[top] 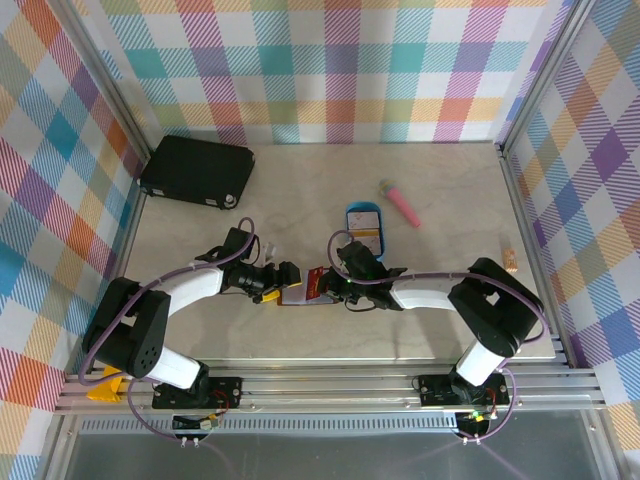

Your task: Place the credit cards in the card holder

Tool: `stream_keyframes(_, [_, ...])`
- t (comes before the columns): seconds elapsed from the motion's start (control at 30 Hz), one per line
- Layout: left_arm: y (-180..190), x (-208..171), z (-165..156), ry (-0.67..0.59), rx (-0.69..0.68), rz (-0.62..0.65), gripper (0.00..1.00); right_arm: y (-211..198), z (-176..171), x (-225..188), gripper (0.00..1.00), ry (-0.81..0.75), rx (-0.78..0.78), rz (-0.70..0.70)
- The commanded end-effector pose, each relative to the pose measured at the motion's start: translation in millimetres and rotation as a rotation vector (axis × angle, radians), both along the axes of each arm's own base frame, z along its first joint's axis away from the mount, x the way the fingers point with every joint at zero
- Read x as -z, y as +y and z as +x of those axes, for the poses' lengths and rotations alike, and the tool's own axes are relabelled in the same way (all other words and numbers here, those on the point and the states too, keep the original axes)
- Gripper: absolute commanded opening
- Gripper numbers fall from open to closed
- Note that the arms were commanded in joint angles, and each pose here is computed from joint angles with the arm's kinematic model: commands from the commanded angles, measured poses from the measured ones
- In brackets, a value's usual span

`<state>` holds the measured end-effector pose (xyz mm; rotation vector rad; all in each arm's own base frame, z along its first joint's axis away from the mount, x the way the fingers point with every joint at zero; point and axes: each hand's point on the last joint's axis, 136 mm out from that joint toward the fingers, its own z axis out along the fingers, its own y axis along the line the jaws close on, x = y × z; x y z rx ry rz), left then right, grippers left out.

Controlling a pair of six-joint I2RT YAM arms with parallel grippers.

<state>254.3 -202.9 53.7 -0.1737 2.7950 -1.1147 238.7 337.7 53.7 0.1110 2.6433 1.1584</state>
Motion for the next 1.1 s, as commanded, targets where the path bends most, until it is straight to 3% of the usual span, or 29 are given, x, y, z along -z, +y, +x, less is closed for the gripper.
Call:
stream_keyframes(0.0, [-4,-3,-2,-0.011,0.031,-0.008,0.88,-1,-4,9,0.0,-0.007,-0.043,-0.009])
stream_keyframes(1.07, [-3,8,-5,0.022,0.039,0.006,0.88,7,0,-1,0.0,-0.02,-0.11,0.061])
